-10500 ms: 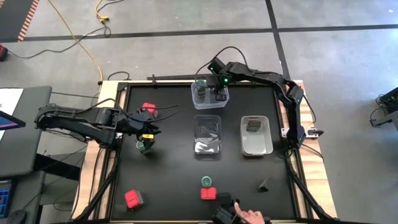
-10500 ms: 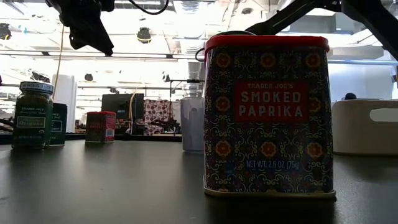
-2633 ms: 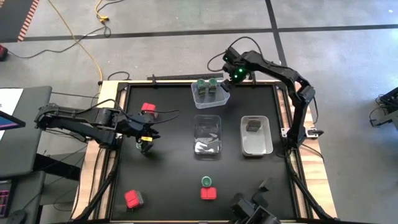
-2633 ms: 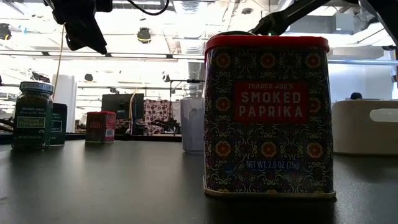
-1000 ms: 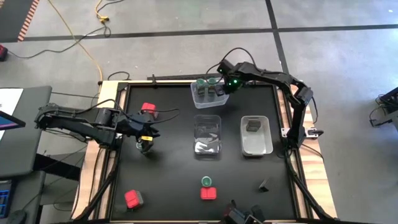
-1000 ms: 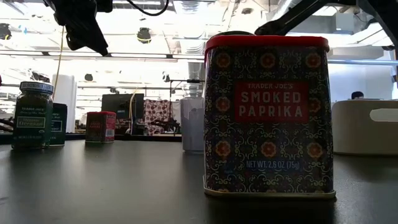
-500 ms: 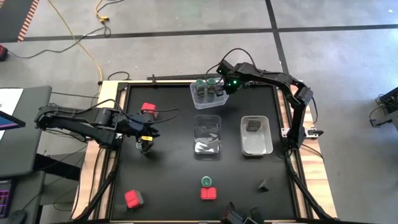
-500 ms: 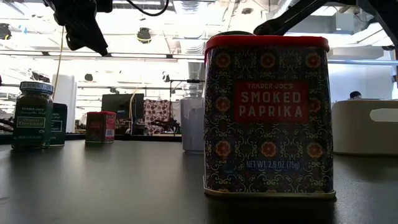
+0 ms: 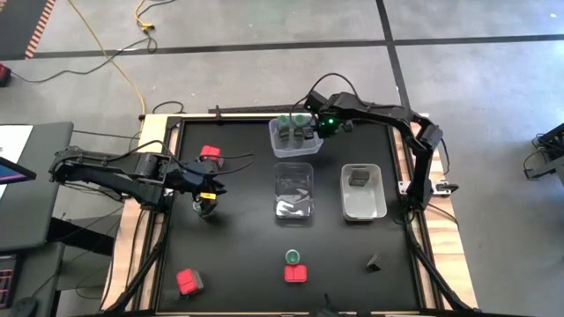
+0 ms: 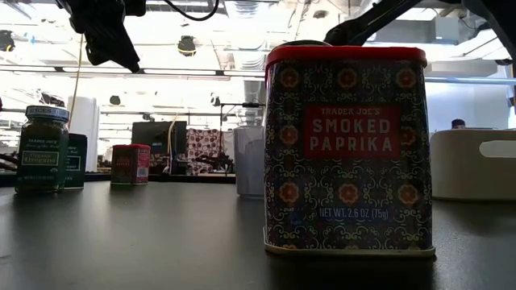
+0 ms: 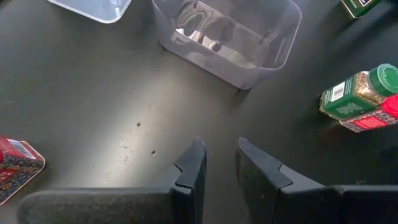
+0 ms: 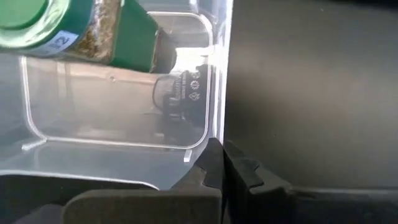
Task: Sort spices by type
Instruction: Adjust the transparent bin
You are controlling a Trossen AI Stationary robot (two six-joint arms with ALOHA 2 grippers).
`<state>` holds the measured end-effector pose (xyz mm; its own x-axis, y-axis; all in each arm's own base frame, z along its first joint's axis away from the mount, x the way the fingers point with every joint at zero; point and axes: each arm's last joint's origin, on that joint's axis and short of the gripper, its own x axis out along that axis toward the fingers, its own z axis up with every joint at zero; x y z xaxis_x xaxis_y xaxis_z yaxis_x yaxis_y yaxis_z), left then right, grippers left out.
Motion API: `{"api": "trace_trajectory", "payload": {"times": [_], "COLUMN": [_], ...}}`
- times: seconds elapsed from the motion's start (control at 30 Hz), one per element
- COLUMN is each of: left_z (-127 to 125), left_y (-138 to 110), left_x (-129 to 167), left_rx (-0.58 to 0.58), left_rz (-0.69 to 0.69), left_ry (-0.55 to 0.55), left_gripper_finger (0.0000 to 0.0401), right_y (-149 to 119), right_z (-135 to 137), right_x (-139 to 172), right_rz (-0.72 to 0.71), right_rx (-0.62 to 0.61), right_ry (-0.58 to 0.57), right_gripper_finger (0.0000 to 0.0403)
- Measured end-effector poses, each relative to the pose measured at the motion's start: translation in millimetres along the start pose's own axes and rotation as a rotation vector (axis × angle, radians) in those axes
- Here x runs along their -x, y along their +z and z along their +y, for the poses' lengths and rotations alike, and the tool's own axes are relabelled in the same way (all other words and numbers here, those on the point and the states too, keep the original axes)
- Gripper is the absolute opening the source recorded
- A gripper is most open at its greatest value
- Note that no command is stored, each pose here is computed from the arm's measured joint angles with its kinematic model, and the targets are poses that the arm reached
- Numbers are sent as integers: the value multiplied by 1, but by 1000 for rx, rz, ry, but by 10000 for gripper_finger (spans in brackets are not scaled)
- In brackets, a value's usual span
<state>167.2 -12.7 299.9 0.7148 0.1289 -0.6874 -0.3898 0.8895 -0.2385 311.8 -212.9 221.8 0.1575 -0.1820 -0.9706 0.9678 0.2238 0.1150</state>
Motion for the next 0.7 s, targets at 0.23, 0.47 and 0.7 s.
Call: {"api": "trace_trajectory", "payload": {"times": [0.23,0.47,0.7], "left_z": [0,0,0], "left_y": [0,0,0], "left_x": [0,0,0], "left_rx": [7,10,10], "left_rz": [0,0,0], "left_ry": [0,0,0], "left_gripper_finger": [75,75,75], "right_y": [-9,-11,-17], "right_z": [6,8,15], "right_x": [1,1,1], "right_rz": [-25,-38,-60], "right_rx": [-110,-218,-224], "right_ry": [-46,-60,-64], "right_gripper_finger": [21,23,32]}}
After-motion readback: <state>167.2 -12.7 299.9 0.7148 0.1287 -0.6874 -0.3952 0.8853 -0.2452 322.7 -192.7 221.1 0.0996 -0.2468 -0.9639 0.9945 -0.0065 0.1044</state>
